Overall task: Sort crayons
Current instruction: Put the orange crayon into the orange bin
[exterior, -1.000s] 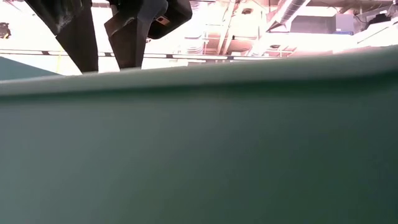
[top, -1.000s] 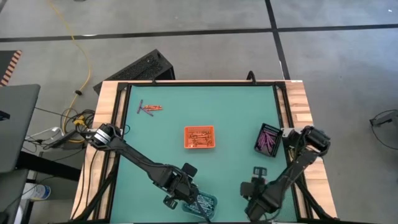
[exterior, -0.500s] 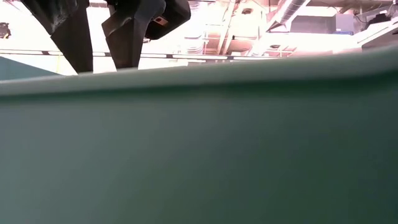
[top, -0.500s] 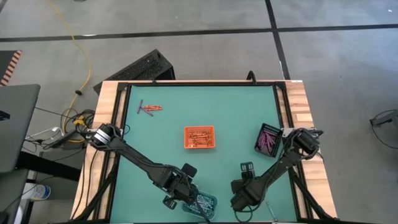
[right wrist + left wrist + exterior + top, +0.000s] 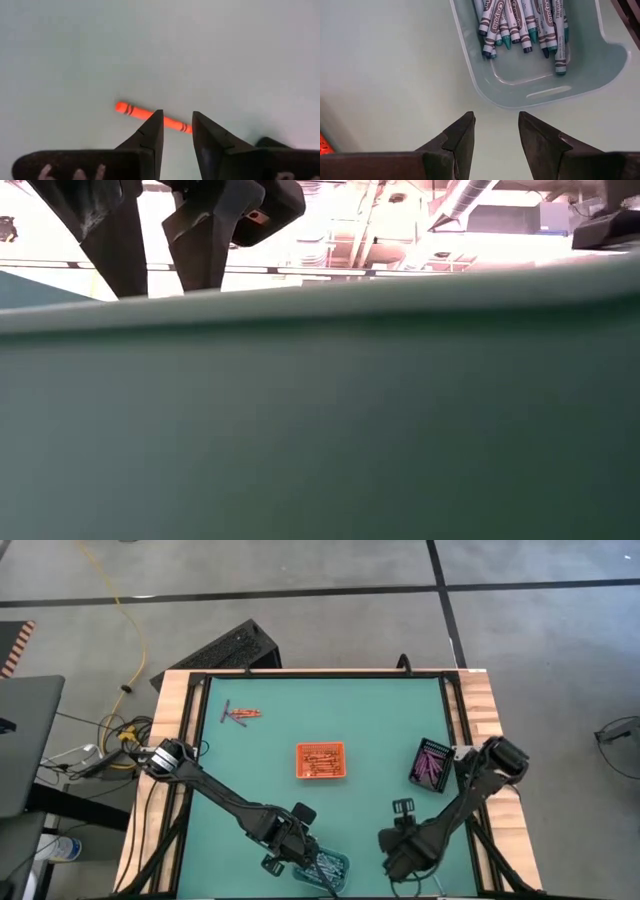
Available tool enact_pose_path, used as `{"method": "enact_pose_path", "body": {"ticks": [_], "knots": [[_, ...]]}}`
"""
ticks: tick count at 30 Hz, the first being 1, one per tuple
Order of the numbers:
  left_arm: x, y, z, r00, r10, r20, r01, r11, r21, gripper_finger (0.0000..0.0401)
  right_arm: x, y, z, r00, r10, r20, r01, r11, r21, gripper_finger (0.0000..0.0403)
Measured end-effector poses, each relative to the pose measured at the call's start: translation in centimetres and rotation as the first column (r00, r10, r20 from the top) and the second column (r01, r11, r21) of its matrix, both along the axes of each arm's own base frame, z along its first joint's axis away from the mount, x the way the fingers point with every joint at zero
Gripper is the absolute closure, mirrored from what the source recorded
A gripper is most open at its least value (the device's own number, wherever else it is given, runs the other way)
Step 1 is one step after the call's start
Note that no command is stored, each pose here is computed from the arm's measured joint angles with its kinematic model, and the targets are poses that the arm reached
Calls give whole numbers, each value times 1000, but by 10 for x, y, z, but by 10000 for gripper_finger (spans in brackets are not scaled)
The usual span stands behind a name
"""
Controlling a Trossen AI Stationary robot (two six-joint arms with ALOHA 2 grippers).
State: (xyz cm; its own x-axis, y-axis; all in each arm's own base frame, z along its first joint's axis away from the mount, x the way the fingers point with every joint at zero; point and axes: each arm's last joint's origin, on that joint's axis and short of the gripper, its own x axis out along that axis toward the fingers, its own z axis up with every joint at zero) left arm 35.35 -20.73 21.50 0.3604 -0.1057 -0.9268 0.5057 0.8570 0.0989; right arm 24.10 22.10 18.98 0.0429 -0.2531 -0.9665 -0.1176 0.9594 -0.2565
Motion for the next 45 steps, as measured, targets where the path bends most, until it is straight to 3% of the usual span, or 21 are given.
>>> {"method": "enact_pose_path", "body": {"ticks": [7, 13, 29, 45], "knots": [[-1, -1, 0, 1000, -2, 0, 2, 1000, 0, 259, -11, 20, -8, 966, 258, -14, -258, 966, 32, 300], [-2, -4, 0, 1000, -10, 0, 10, 1000, 0, 259, -21, 22, -19, 932, 360, -47, -359, 933, 33, 300], [-2, -3, 0, 1000, -9, 0, 9, 1000, 0, 259, -26, 9, -41, 917, 387, -95, -385, 922, 36, 300], [-2, -3, 0, 1000, -10, 0, 10, 1000, 0, 259, -12, -6, -50, 920, 384, -76, -377, 922, 92, 311]]}}
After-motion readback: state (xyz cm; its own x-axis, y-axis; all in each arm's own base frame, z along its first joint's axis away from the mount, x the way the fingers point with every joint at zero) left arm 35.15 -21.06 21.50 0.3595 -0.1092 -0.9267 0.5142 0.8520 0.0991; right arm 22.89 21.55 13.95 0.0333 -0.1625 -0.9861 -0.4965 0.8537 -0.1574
